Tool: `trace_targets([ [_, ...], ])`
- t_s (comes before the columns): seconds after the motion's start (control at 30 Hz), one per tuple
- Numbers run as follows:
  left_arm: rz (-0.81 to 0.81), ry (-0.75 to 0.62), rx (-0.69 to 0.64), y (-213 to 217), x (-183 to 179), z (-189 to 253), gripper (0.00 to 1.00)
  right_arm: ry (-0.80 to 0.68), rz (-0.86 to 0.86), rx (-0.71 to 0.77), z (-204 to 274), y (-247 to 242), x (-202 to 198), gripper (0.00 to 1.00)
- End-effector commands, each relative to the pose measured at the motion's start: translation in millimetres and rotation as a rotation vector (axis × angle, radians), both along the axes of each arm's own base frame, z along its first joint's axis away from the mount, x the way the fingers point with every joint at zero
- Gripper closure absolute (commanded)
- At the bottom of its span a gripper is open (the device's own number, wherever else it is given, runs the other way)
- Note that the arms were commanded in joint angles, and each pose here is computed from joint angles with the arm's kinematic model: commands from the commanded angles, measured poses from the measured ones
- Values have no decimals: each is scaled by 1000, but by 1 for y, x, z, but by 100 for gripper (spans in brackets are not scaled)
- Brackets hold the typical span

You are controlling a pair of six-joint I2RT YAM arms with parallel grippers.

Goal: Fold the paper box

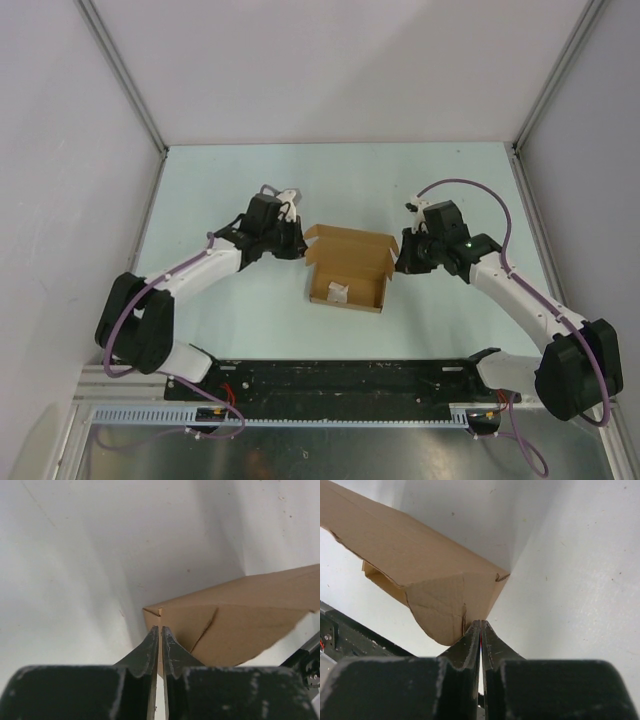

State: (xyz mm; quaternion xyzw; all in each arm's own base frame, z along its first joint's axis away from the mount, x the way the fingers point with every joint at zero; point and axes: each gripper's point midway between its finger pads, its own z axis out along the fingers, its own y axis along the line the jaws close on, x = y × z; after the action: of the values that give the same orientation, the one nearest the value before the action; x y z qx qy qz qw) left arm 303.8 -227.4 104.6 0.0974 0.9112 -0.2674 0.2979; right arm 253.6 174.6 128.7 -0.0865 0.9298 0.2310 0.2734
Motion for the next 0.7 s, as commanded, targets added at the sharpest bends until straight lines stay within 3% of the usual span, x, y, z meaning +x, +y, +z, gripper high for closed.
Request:
trace_targets([
  [0.0,-84,-74,-54,-17,-10,22,90,-33,39,63,17,15,4,94],
  [0.23,-108,-58,-49,-19,-38,9,91,-27,52,79,11,18,-1,94],
  [0.67,-94,-68,-100,-26,-52,2,92,-42,52,92,-2,23,-6,94],
])
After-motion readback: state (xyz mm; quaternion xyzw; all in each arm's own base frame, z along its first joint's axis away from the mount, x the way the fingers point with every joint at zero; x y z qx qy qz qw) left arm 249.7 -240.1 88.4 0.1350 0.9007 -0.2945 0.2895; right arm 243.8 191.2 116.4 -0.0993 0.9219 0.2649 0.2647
